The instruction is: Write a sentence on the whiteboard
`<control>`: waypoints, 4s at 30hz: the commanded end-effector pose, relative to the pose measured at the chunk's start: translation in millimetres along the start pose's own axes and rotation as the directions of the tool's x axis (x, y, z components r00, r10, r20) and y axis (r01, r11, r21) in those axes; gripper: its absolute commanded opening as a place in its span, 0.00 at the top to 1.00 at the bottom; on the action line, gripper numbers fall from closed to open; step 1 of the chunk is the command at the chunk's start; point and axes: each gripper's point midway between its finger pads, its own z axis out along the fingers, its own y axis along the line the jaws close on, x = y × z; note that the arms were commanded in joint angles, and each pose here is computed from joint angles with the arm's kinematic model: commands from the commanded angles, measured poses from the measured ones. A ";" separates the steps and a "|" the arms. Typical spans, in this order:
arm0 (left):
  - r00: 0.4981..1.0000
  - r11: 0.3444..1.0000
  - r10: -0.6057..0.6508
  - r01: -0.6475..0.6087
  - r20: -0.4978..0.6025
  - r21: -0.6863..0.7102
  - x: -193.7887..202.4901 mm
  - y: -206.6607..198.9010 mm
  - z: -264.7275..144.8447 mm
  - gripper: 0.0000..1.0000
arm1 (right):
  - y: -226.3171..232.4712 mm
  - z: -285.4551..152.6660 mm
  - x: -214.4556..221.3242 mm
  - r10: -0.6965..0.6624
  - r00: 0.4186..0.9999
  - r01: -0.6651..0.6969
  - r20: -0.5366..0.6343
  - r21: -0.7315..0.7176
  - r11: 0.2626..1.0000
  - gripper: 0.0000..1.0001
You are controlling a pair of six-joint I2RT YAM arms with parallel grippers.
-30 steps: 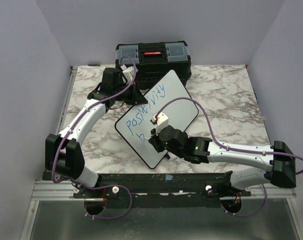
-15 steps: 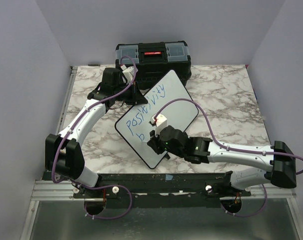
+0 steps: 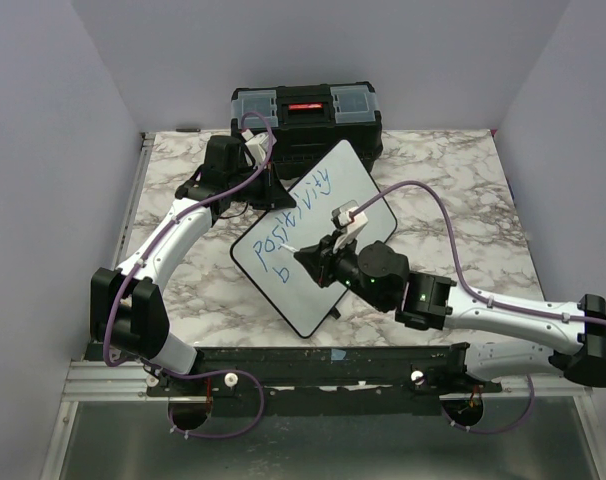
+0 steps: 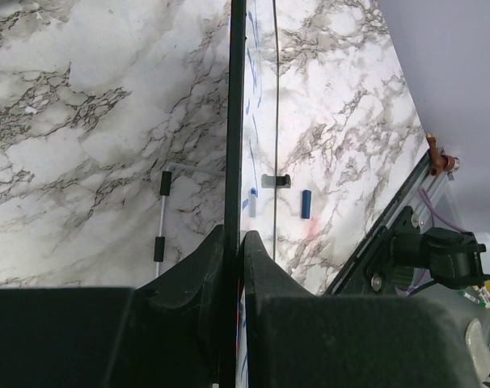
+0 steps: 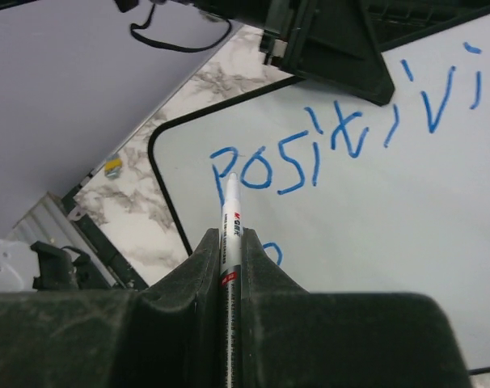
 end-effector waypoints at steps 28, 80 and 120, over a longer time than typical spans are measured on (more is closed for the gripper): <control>0.996 0.996 0.076 -0.074 0.045 -0.045 -11.4 9.0 -2.4 1.00 | -29.0 18.9 72.2 -0.049 0.982 0.074 -0.181 0.132 0.988 0.99; 0.996 0.997 0.074 -0.073 0.044 -0.041 -11.4 8.0 -2.7 1.00 | -45.5 1.7 111.1 -0.017 0.959 0.066 -0.283 0.166 0.984 0.99; 0.996 0.996 0.075 -0.074 0.039 -0.043 -10.9 10.7 0.0 1.00 | -51.6 15.3 49.7 -0.052 0.989 0.089 -0.137 0.284 0.955 0.99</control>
